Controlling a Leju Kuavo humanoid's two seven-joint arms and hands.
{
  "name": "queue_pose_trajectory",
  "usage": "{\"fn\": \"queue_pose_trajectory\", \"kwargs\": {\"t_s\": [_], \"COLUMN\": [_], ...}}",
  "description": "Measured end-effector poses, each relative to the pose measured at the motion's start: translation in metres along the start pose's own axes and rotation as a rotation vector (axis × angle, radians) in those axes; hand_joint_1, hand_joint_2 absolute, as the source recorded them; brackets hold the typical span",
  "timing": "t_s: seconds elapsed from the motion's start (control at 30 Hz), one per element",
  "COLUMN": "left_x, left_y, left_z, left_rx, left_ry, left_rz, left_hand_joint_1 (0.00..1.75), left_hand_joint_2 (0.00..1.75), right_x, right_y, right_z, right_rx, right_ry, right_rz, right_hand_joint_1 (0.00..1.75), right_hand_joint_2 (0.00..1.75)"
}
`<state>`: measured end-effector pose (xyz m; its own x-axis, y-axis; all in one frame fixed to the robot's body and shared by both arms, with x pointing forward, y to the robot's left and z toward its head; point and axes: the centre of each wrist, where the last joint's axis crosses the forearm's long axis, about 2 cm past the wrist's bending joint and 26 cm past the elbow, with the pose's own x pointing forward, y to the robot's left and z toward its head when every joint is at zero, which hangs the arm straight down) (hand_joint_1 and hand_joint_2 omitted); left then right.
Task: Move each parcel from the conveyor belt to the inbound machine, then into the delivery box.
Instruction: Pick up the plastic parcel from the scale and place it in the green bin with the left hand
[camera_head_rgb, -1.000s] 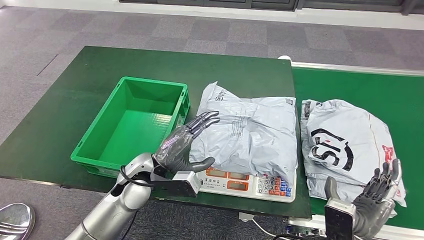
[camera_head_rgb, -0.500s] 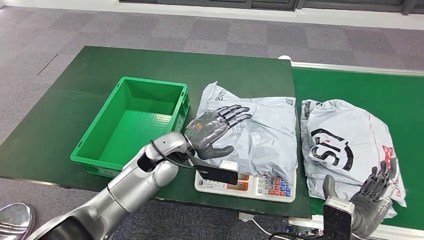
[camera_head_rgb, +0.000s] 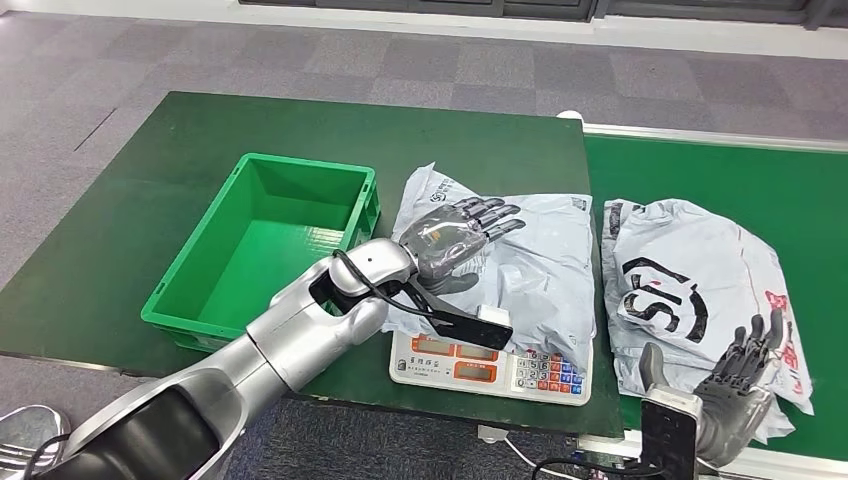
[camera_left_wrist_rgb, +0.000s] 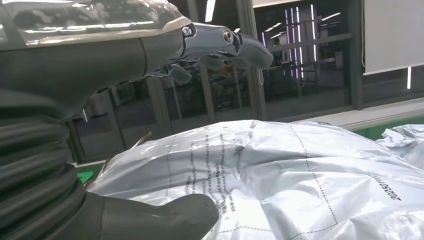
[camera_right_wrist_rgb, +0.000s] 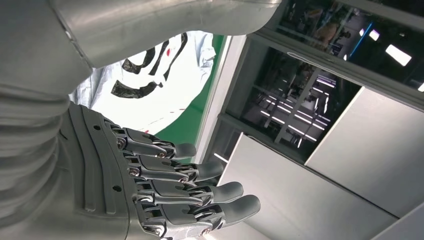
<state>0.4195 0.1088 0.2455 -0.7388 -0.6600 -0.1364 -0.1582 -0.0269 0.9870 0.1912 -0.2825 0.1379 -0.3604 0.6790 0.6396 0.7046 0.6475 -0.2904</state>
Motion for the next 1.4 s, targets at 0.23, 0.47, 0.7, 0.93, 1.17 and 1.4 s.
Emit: {"fn": "queue_pose_trajectory", "kwargs": {"t_s": [0.23,0.47,0.7,0.93,1.17,1.4], "left_x": [0.001,0.003,0.009,0.02,0.026,0.019], "left_y": [0.005,0.005,0.002,-0.004,-0.005,0.001], "left_z": [-0.009,-0.014,-0.022,-0.029,-0.036,-0.039], "left_rx": [-0.01,-0.041,-0.122,-0.216,-0.261,-0.252], "left_ry": [-0.007,-0.019,-0.064,-0.097,-0.105,-0.078], "left_rz": [-0.03,-0.033,-0.032,-0.03,-0.019,0.027], "left_hand_joint_1": [0.0,0.0,0.0,0.0,0.0,0.0], "left_hand_joint_2": [1.75,1.75,1.75,1.75,1.75,1.75], "right_x": [-0.001,-0.001,-0.002,-0.003,-0.004,-0.006], "right_y": [0.001,0.001,0.0,0.002,0.004,0.004], "right_z": [0.001,0.001,0.003,0.006,0.01,0.015], "right_rx": [-0.001,-0.006,-0.012,-0.016,-0.02,-0.019], "right_ry": [0.003,0.002,0.007,0.007,0.014,0.025], "right_rz": [-0.007,-0.01,-0.013,-0.009,-0.009,-0.008], "right_hand_joint_1": [0.0,0.0,0.0,0.0,0.0,0.0], "right_hand_joint_2": [1.75,1.75,1.75,1.75,1.75,1.75]}}
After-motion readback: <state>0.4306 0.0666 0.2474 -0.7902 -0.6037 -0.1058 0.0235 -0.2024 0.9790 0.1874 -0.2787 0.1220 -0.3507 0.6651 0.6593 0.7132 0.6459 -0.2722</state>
